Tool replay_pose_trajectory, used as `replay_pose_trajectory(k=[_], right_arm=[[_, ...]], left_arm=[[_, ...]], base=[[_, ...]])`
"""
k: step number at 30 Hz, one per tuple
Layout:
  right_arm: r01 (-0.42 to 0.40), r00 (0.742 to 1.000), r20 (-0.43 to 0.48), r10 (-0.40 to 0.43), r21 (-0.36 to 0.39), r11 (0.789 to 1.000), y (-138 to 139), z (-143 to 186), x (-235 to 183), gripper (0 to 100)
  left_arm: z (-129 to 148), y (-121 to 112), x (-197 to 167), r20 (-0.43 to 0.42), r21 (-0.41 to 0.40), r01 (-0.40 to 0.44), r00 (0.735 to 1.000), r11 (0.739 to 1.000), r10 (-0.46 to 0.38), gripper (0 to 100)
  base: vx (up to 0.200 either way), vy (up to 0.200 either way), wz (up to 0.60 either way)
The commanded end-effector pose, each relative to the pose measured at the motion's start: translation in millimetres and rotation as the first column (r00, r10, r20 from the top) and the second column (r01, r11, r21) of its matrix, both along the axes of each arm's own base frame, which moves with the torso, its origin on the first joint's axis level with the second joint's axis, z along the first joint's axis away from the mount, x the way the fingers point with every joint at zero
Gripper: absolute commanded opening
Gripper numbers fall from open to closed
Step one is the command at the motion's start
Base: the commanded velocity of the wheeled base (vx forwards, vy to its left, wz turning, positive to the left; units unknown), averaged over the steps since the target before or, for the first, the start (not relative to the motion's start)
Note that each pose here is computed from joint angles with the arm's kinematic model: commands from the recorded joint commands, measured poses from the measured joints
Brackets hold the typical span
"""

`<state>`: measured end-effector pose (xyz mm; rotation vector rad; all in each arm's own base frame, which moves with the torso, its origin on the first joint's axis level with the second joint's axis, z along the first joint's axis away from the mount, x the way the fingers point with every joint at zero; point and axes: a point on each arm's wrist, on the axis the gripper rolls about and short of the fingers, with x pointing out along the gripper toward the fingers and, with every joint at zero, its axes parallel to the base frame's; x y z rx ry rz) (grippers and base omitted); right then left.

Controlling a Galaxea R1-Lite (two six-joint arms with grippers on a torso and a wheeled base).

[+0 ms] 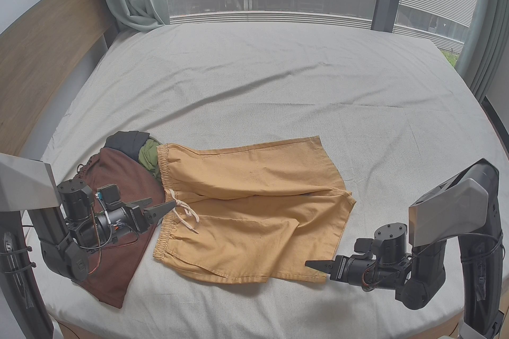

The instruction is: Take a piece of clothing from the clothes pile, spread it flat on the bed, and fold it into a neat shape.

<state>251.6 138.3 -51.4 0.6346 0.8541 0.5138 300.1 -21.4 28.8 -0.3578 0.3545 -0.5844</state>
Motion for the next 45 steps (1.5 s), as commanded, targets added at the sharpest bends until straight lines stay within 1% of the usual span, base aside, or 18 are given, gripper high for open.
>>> replay_pose_trajectory(k=[1,5,12,15,22,33,35,39,40,45], right_arm=[[0.008,1.000,-0.027,-0.009,-0.019,1.000,-3,-9,-1,0],[0.004,1.000,-0.030,-0.005,-0.046,0.999,-7,-12,-4,0],[0.020,1.000,0.009,-0.020,-0.116,0.993,-31,-7,-5,0],[0.031,1.000,0.009,-0.030,-0.139,0.990,-40,-6,-7,0],[0.067,0.998,0.014,-0.066,-0.176,0.982,-59,-6,-8,0],[0.063,0.998,-0.009,-0.066,-0.186,0.981,-61,-8,-13,0],[0.062,0.998,0.001,-0.063,-0.192,0.979,-62,-7,-12,0],[0.047,0.999,0.021,-0.043,-0.213,0.976,-63,-9,-11,0],[0.044,0.999,0.022,-0.040,-0.215,0.976,-62,-9,-11,100],[0.045,0.999,0.028,-0.039,-0.215,0.976,-63,-9,-10,100]], left_arm=[[0,0,0,-0.002,0.000,-0.001,1.000,1.000,0.001,100],[-2,1,0,-0.005,0.000,-0.003,1.000,1.000,0.003,100],[-2,1,0,-0.006,0.000,-0.004,1.000,1.000,0.004,100],[-3,1,0,-0.010,0.000,-0.004,1.000,1.000,0.004,100],[-15,3,0,-0.052,0.002,-0.009,0.999,1.000,0.009,100],[-37,12,-3,-0.124,0.017,-0.020,0.992,1.000,0.022,100],[-42,15,-4,-0.131,0.030,-0.023,0.991,0.999,0.027,100],[-45,15,-7,-0.151,0.031,-0.020,0.988,0.999,0.025,100],[-46,15,-8,-0.152,0.031,-0.020,0.988,0.999,0.025,100],[-49,15,-16,-0.197,0.025,-0.022,0.980,0.999,0.027,100]], base=[[0.000,0.000,0.00],[0.000,0.000,0.00],[0.000,0.000,0.00],[0.000,0.000,0.00],[0.000,0.000,0.00],[0.000,0.000,0.00],[0.000,0.000,0.00],[0.000,0.000,0.00],[0.000,0.000,0.00],[0.000,0.000,0.00]])
